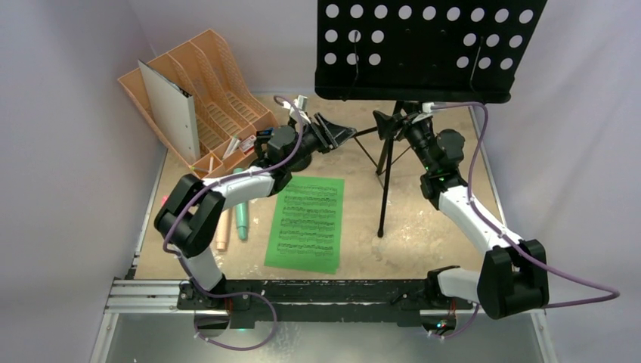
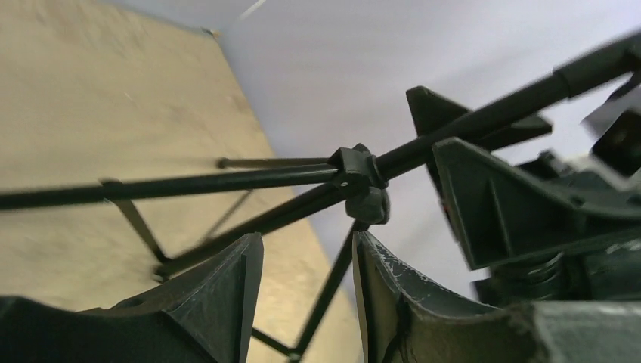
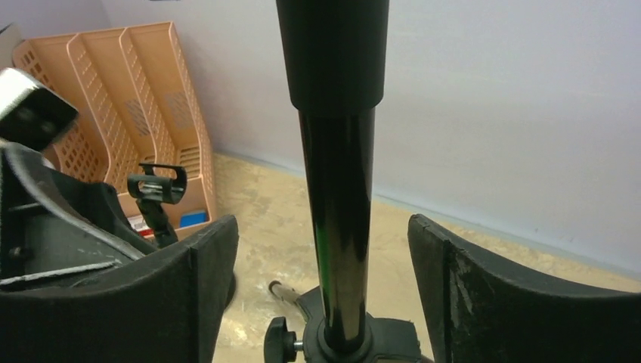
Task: Pack up the instrument practice props
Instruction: Unscrew the knob on the music stand.
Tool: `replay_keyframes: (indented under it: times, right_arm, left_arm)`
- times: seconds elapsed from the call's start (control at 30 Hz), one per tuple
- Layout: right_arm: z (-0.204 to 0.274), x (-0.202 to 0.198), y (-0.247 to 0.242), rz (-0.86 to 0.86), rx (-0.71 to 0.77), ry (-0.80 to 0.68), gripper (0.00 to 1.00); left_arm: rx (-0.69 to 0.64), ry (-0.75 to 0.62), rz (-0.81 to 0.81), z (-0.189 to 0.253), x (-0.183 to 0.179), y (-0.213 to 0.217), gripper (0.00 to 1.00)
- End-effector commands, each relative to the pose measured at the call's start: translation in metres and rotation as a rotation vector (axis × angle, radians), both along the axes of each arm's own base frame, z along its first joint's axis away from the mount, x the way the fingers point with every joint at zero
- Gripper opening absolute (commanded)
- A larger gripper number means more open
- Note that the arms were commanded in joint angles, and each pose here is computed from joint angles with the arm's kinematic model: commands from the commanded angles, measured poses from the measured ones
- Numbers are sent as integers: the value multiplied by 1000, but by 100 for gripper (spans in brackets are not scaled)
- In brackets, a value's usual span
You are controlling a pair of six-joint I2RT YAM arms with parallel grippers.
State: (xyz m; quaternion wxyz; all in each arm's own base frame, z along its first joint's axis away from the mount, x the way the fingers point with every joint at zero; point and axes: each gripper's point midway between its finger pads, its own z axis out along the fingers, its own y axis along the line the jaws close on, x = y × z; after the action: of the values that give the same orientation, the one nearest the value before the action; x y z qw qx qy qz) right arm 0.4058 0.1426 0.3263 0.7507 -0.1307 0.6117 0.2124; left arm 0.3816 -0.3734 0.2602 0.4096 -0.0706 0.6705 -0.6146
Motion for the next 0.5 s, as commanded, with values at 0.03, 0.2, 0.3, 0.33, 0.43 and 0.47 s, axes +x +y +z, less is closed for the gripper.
replay_keyframes:
  times: [0.03,0.2,0.3,0.33,0.43,0.47]
  right_arm:
    - [39,-13,-8,-28,35,-42,94]
    - [34,-31,-23,-88,68,9,99]
    - [23,-43,-36,-151,118,73,99]
    - [18,-46,-38,-160,139,97,99]
    - [4,-63,-42,-159,184,138,99]
    - [-5,-68,-42,-159,188,158,99]
  left_arm:
    - [389,-565,35,25,6,10,49]
    - [527,-935,-47,25,6,-5,50]
    - [546,-1067,-123,21,6,-16,50]
    - [544,-1096,-151,18,7,-19,50]
    - [510,-1151,-226,12,7,-25,50]
    - [493,-1162,-252,10,6,-28,50]
